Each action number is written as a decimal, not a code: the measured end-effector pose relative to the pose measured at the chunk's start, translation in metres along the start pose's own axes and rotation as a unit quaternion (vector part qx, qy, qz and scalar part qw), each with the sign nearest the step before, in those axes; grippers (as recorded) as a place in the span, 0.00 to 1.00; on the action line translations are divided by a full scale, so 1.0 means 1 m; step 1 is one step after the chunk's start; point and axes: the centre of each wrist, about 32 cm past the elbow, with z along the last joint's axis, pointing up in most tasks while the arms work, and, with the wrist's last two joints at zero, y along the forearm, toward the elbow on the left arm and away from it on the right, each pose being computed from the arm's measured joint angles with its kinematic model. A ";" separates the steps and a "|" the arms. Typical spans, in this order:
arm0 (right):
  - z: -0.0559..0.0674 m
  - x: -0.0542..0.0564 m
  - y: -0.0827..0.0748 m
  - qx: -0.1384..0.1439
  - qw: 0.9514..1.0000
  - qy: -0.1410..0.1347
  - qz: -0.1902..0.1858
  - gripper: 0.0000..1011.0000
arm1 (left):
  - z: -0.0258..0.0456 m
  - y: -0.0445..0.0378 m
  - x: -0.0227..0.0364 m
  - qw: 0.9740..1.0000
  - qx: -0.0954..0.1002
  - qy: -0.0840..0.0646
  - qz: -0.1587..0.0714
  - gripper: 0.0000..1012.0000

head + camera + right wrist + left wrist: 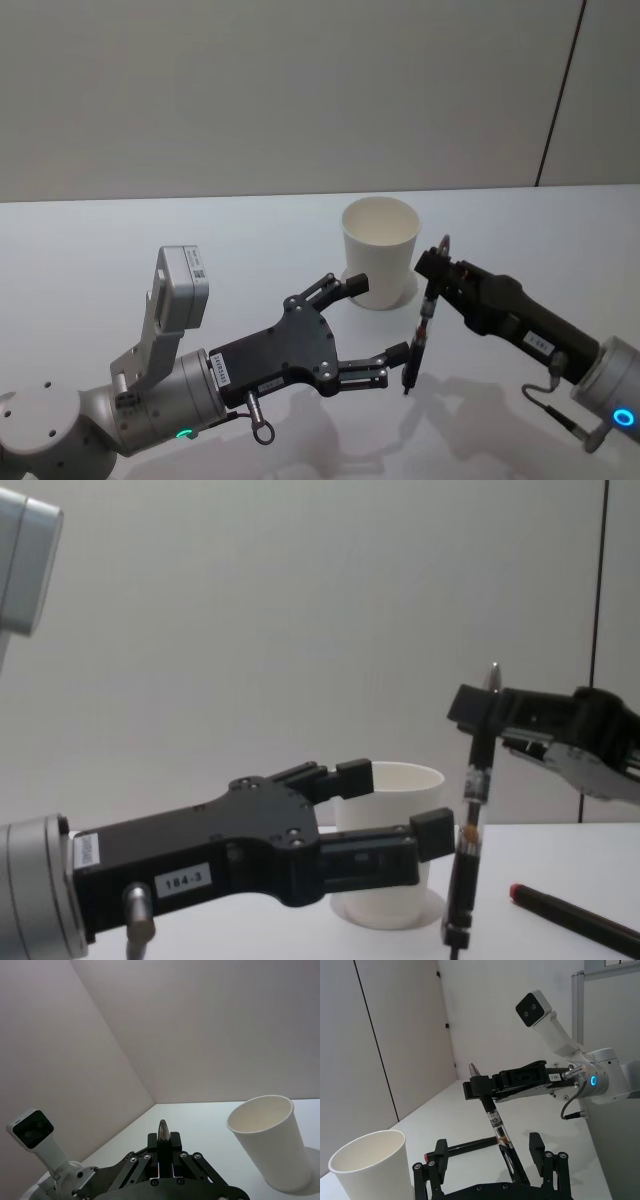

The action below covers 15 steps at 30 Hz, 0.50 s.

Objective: Place the pen into the pen holder.

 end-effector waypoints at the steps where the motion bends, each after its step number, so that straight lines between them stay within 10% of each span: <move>1: 0.000 0.000 0.000 0.001 1.000 0.000 -0.001 0.15 | 0.0000 0.0000 0.0000 1.000 0.000 0.000 0.000 0.99; 15: 0.010 0.009 -0.005 0.034 0.999 0.005 -0.036 0.15 | 0.0000 0.0000 0.0000 1.000 0.000 0.000 0.000 0.99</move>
